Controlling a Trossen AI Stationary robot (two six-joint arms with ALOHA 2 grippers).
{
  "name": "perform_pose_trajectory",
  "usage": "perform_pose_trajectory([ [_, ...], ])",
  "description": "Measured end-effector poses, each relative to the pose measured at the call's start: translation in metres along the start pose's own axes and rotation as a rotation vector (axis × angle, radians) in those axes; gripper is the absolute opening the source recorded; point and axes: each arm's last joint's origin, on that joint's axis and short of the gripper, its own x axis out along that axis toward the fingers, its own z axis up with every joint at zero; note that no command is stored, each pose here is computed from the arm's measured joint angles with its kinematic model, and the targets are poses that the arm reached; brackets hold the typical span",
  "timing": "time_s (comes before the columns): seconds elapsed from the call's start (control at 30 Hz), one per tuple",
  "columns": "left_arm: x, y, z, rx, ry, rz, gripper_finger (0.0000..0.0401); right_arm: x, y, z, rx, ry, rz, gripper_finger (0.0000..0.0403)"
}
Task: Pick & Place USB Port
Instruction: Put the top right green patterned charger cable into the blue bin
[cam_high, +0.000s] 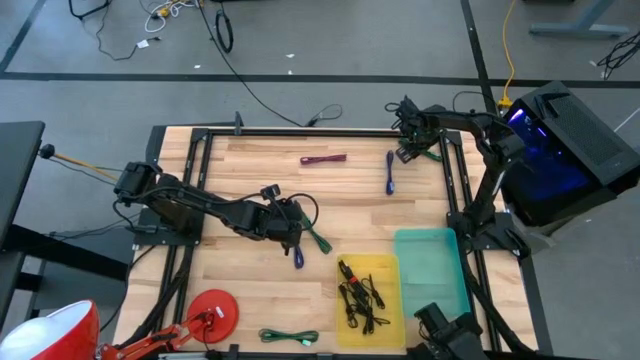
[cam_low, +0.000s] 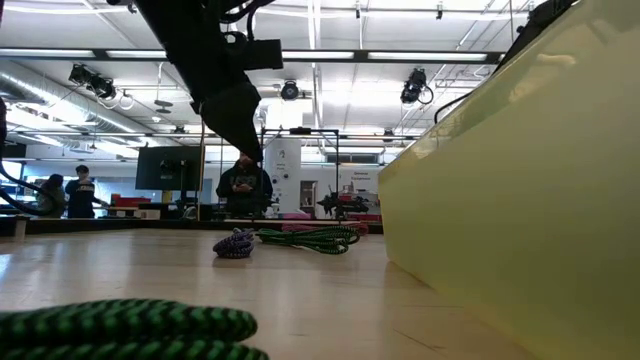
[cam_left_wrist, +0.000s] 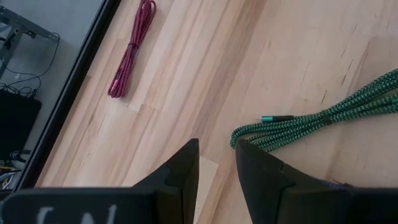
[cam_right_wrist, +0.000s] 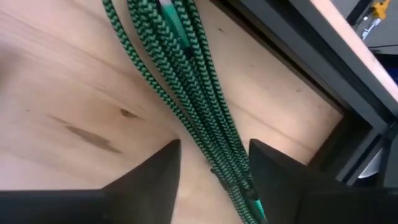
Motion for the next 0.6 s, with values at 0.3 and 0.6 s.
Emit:
perform_pose_trajectory([
  [0.3,0.011,-0.009,-0.004,0.069,0.035,-0.017,0.0112,-0.003,-0.004,0.005,-0.003,-0.008,0.044,0.0017],
  [0.6,0.011,-0.006,-0.002,0.083,0.011,0.017,0.0112,-0.034,-0.006,0.014,0.023,0.036,0.111,0.0004],
])
